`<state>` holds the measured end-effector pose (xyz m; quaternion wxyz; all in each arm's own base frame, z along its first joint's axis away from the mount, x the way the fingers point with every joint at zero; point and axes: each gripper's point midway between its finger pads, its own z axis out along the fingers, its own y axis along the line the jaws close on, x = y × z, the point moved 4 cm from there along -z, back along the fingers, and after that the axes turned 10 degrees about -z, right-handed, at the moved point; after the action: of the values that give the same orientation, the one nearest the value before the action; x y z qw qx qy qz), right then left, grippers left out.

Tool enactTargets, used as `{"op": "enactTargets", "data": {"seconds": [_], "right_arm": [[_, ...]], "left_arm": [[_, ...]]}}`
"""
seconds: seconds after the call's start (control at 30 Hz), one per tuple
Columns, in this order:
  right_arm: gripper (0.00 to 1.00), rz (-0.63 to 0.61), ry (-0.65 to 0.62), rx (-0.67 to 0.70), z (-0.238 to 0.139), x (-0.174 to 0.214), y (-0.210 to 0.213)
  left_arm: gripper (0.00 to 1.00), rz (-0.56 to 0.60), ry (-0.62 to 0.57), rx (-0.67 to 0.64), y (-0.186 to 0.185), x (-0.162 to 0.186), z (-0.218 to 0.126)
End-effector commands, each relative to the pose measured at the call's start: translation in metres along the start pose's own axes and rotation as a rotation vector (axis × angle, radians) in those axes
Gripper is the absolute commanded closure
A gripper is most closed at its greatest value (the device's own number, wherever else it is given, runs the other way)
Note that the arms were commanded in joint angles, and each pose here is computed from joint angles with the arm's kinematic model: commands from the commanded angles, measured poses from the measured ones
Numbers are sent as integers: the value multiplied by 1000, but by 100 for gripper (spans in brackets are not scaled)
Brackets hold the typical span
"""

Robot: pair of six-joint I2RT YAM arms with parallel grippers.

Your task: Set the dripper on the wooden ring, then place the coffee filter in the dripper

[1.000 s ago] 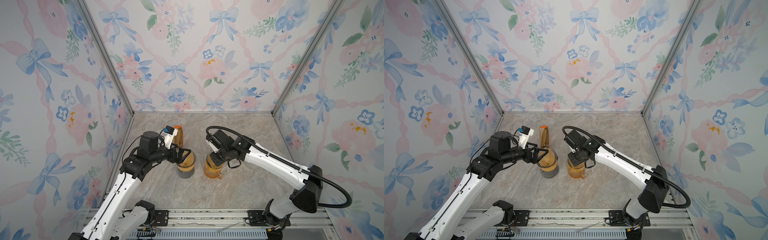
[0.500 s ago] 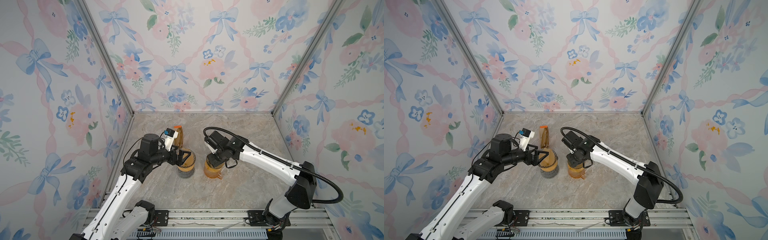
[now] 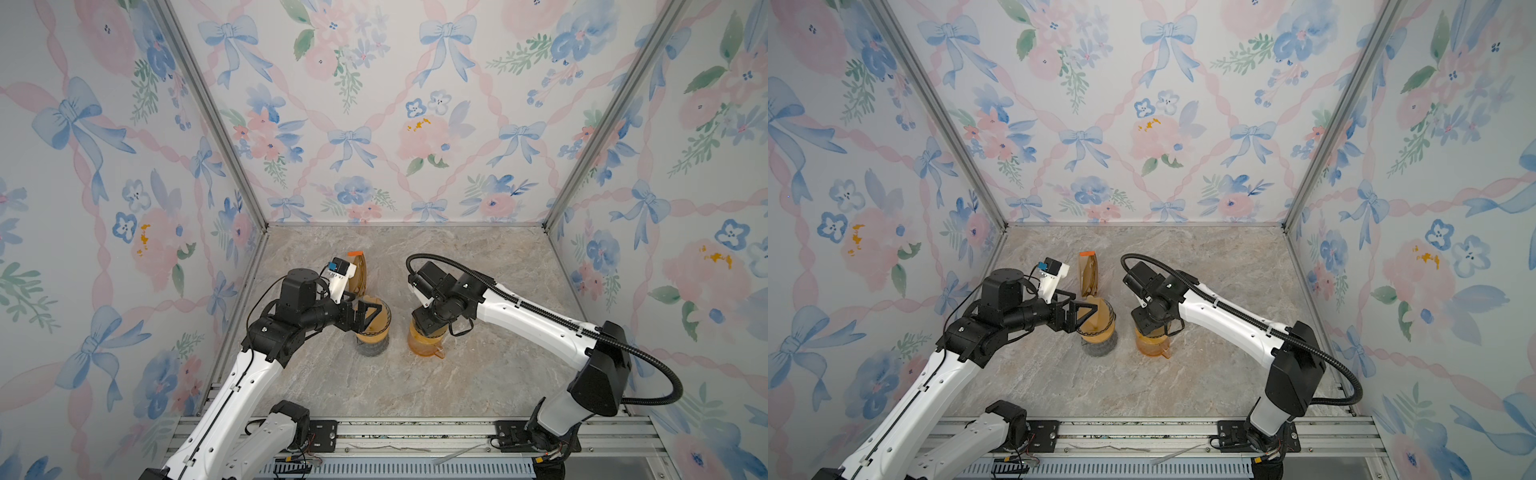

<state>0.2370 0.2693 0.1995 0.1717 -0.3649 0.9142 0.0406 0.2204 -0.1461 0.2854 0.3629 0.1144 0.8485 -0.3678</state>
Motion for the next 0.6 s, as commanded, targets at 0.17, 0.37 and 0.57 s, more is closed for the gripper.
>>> {"op": "enactTargets", "data": {"seconds": [0.17, 0.37, 0.57], "right_arm": [[40, 33, 21, -11, 12, 4, -2], [42, 43, 20, -20, 15, 5, -3], [45, 45, 8, -26, 11, 3, -3]], "left_arm": [[2, 25, -22, 14, -3, -2, -3], [2, 22, -21, 11, -2, -2, -2], [2, 22, -22, 12, -2, -2, -3]]}}
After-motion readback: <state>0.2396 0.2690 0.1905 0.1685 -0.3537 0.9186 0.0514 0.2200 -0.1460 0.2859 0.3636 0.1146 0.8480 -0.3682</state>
